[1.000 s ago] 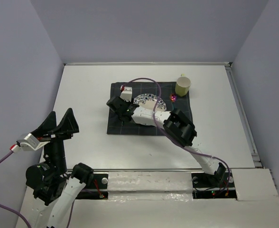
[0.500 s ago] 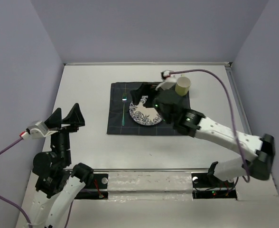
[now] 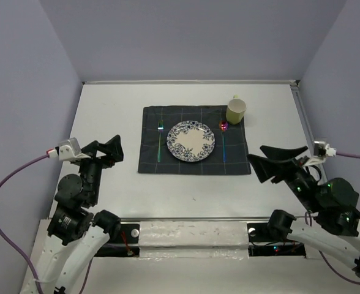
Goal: Set the dinner table for one person
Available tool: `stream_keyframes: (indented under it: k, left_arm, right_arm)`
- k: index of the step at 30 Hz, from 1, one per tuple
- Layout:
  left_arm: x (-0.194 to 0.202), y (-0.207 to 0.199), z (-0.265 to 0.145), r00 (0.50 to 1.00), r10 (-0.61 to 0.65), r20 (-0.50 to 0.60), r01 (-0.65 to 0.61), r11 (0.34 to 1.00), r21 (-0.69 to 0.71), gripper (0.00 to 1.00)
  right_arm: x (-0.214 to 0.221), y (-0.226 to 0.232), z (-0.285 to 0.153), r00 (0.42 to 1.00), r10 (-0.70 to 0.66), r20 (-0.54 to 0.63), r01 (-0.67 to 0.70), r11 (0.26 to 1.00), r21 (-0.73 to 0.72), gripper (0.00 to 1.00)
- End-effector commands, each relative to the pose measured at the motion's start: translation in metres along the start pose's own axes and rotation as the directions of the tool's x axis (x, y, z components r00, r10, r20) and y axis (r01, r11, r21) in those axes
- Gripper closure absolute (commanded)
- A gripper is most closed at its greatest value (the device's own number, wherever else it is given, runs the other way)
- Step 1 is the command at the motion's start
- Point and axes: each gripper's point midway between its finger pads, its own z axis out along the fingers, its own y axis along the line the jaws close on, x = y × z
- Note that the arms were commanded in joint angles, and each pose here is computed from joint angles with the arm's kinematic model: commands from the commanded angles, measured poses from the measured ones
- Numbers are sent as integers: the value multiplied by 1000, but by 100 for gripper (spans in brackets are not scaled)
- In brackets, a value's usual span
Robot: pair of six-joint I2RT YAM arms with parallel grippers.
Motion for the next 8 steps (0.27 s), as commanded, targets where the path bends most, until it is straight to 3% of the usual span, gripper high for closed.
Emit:
stream_keyframes:
  k: [1, 4, 8]
  left_arm:
    - [2, -13, 8, 999, -2, -50, 3, 1000, 24, 1]
    - [24, -13, 17, 990, 50, -135, -47, 999, 20, 1]
    - [14, -28, 18, 993, 41, -109, -31, 996, 86, 1]
  right_arm:
    - [14, -29, -20, 999, -30, 12, 30, 998, 60, 0]
    - [13, -41, -27, 999, -19, 49, 15, 996, 91, 0]
    - [10, -42, -28, 998, -38, 53, 33, 995, 98, 0]
